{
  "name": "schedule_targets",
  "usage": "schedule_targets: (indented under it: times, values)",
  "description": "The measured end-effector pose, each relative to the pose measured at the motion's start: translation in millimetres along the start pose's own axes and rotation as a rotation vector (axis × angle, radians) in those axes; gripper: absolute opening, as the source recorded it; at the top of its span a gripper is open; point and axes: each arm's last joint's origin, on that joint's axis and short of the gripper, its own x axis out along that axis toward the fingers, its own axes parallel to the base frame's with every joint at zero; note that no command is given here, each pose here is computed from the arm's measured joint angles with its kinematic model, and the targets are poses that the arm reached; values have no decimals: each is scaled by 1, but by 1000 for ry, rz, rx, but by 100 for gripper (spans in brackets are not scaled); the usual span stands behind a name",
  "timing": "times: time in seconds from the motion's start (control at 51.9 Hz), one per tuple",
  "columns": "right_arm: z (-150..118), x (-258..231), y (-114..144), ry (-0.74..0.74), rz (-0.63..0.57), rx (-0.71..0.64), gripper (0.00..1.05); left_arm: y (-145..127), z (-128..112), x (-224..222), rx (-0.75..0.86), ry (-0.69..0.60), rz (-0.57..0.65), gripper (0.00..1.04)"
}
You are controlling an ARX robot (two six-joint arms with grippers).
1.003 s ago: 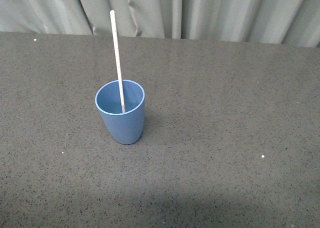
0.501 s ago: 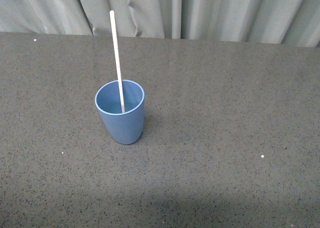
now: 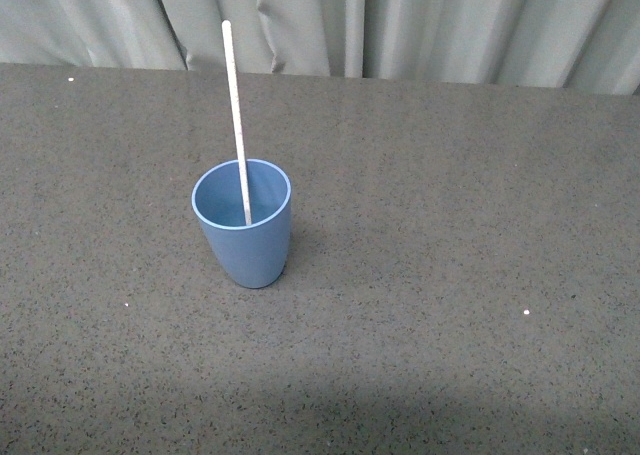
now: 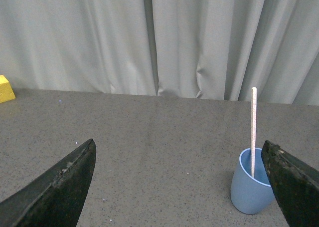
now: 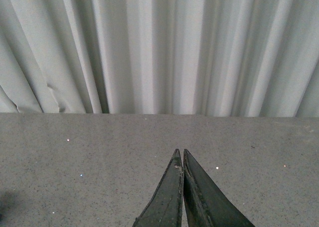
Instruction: Transfer chopsticks to blue cup
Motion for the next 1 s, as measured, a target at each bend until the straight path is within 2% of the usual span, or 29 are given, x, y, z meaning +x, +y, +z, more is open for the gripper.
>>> schedule_targets:
  times: [0.386, 0.444, 0.521, 0.636, 0.752, 0.887, 1.003]
  values:
    - [-1, -7, 0, 2, 0, 0, 1, 0, 0, 0, 0, 0, 0, 98]
    - [-5, -13, 0, 36, 0, -1, 1, 0, 0, 0, 0, 0, 0, 98]
    - [-3, -16, 0, 3, 0, -1, 1, 0, 0, 0, 0, 0, 0, 98]
    - [-3, -16, 0, 7, 0, -2, 26, 0, 0, 0, 0, 0, 0, 98]
    - [-3, -16, 0, 6, 0, -2, 48, 0, 0, 0, 0, 0, 0, 98]
    - [-3, -16, 0, 6, 0, -2, 67, 0, 0, 0, 0, 0, 0, 98]
    - [-3, -16, 0, 6, 0, -2, 92, 0, 0, 0, 0, 0, 0, 98]
